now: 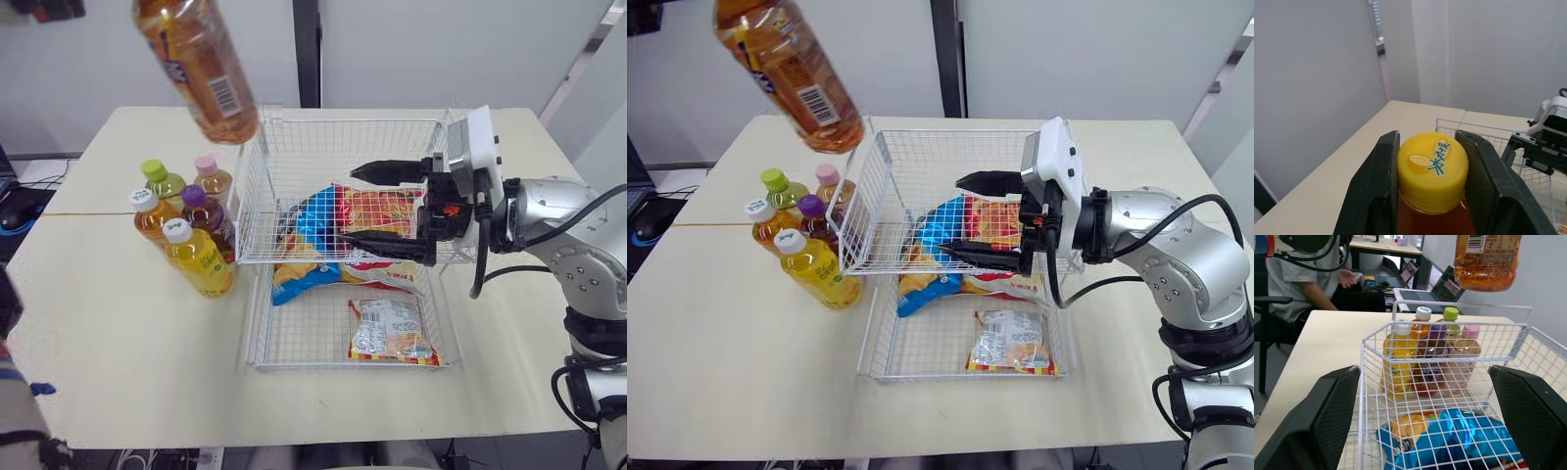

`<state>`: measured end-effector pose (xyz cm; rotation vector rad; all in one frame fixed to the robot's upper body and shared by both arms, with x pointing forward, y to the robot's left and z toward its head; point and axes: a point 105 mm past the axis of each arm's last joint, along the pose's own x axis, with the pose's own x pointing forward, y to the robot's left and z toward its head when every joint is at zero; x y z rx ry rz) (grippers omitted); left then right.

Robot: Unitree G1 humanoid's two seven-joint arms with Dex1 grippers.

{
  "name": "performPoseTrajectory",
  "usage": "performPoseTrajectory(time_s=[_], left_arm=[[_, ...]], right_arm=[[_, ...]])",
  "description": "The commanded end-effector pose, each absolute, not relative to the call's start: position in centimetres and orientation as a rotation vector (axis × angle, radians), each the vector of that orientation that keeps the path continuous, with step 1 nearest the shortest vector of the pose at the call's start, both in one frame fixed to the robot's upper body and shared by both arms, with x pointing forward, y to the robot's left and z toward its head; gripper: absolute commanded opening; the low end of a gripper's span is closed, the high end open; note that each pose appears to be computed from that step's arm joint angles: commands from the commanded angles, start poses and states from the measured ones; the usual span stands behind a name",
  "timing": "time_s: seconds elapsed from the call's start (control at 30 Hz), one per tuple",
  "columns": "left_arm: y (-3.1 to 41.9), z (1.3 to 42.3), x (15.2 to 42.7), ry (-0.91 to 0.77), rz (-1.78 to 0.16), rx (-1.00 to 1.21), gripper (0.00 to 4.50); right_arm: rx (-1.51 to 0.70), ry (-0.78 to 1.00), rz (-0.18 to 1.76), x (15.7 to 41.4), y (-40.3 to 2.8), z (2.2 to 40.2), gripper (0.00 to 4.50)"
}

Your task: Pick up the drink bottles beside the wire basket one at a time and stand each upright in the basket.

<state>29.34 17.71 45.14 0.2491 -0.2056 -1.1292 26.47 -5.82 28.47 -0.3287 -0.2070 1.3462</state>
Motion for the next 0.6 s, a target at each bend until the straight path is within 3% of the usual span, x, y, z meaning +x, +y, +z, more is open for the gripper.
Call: performPoseTrajectory(time_s=[0.03,0.5,0.6], left_arm=[[16.6,46.9,28.7,-0.273,-1.197,0.274,1.37],[7.3,46.0,30.9,-0.309,-1.449,0.265,1.37],[5.8,45.3,31.2,-0.312,-1.483,0.278,1.37]], right_arm=[[-0.363,-0.277,1.323,25.7,-6.3,30.0,4.50],[-0.415,-0.291,1.173,26.9,-8.0,31.1,4.50],[-0.397,-0.323,1.140,26.5,-9.3,33.1,4.50]])
